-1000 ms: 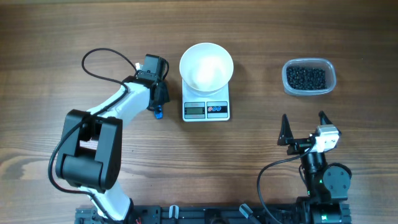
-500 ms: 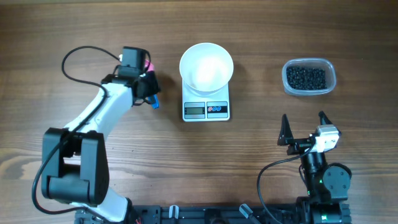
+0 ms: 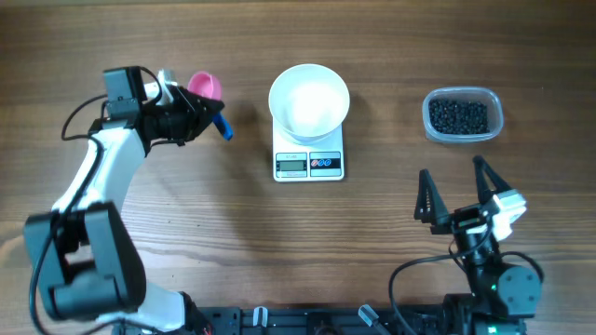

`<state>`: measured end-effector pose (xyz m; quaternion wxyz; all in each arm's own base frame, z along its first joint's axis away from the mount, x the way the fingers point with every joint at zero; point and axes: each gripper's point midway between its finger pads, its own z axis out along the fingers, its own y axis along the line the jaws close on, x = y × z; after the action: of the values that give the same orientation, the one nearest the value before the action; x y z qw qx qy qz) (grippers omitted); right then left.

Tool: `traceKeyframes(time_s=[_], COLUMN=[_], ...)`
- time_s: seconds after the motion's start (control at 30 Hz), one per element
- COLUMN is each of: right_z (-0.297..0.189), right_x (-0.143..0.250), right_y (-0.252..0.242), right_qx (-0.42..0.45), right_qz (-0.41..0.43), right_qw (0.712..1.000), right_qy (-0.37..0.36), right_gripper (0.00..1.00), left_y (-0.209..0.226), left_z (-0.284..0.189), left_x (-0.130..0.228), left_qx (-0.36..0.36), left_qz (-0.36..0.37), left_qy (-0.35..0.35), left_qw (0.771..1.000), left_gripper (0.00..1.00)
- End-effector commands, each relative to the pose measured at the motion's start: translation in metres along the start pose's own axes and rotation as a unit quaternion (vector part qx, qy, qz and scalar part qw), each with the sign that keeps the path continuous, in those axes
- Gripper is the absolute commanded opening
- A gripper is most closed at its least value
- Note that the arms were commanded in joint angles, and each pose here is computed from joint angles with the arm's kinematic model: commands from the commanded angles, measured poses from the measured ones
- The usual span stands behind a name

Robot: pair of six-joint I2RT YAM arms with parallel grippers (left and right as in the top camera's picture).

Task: Scoop item into bowl and weigh 150g on scale
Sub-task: 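Lift the scoop with the left gripper toward the right gripper above the bowl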

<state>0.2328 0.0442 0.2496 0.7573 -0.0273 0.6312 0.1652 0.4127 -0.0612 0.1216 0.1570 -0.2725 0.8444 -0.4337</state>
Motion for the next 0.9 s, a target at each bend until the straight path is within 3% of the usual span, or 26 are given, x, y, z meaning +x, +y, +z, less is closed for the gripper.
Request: traceKeyframes(time_s=[0.0,0.2,0.33,0.47,0.53,0.6,0.73,0.87], right_z=[0.005,0.056,0.092,0.113,0.115,0.120,0.129,0.145], right_x=[-0.068,-0.120,-0.126,-0.095,-0.082,-0.066,-0.039,-0.015], right_y=[0.012,0.032,0.049,0.072,0.092,0.109,0.142,0.171], right_qx=[0.006,-0.029,-0.078,-0.145,-0.219,-0.256,-0.287,-0.245], right_qz=[0.007,0.003,0.077,0.233,0.255,0.268,0.272,0.280], right_qw=[1.000,0.990,0.972,0.917,0.885,0.861,0.835,0.839], right_qy=[-0.003,0.135,0.209,0.289,0.322,0.349,0.383,0.397], right_gripper=[1.00,0.99,1.00,0.98,0.78,0.76,0.76,0.76], left_y=[-0.068,-0.128,-0.143,-0.150,-0.154,-0.157,-0.176,-0.189], left_z=[-0.040,-0.085,-0.090,-0.081,-0.075,-0.068,-0.060,-0.048], left_x=[0.004,0.013,0.027,0.041,0.048,0.051,0.059,0.067], left_qx=[0.083,0.149,0.166,0.168,0.166,0.161,0.179,0.180], left_qz=[0.016,0.033,-0.042,-0.097,-0.106,-0.128,-0.126,-0.108], left_qy=[-0.023,-0.067,-0.048,-0.018,-0.008,-0.015,-0.018,-0.039], left_qw=[0.996,0.986,0.984,0.981,0.980,0.978,0.976,0.977], left_gripper=[0.06,0.06,0.04,0.04,0.04,0.04,0.04,0.04])
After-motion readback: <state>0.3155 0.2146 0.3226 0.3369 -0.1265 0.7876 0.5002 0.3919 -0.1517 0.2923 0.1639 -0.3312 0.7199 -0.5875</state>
